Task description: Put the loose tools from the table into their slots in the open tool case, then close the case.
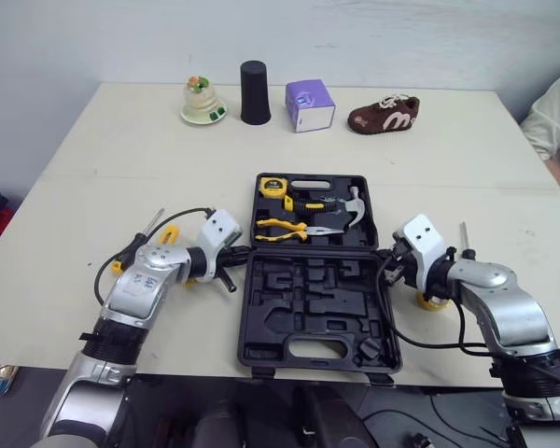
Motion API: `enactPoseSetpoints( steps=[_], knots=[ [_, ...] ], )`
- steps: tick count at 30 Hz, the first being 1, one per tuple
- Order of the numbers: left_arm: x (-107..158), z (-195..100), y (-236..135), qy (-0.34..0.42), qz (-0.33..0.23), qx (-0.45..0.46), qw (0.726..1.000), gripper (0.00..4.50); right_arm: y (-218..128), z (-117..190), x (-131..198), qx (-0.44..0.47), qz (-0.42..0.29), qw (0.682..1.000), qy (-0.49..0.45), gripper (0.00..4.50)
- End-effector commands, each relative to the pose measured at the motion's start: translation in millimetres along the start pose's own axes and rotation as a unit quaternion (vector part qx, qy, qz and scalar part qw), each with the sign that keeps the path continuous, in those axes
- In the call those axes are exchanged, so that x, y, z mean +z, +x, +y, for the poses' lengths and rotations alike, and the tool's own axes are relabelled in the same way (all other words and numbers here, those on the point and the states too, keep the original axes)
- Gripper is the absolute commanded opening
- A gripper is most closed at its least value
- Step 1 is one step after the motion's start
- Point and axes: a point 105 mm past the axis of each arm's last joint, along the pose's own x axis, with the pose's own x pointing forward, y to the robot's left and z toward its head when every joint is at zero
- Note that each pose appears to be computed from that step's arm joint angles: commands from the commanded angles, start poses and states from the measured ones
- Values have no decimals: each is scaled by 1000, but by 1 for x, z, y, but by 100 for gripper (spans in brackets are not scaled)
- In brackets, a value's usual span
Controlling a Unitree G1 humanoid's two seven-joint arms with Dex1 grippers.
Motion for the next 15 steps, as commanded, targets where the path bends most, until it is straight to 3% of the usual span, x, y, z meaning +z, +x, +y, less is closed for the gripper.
enactPoseSetpoints(
  steps=[1,5,9,12,15],
  knots=[
    [1,6,-14,-7,-27,13,1000,1,-27,-7,20,-18,-43,999,-4,7],
    [10,7,-67,-29,-87,-7,996,1,-74,-37,23,-72,-52,996,17,7],
    [1,11,-121,-50,-94,-6,994,1,-121,-52,22,-81,-65,994,35,7],
    [-14,34,-181,-132,-108,58,984,94,-162,-64,8,-81,-44,994,50,98],
    [-35,50,-228,-166,-89,130,974,238,-194,-79,-6,-103,-22,992,64,254]
  ],
)
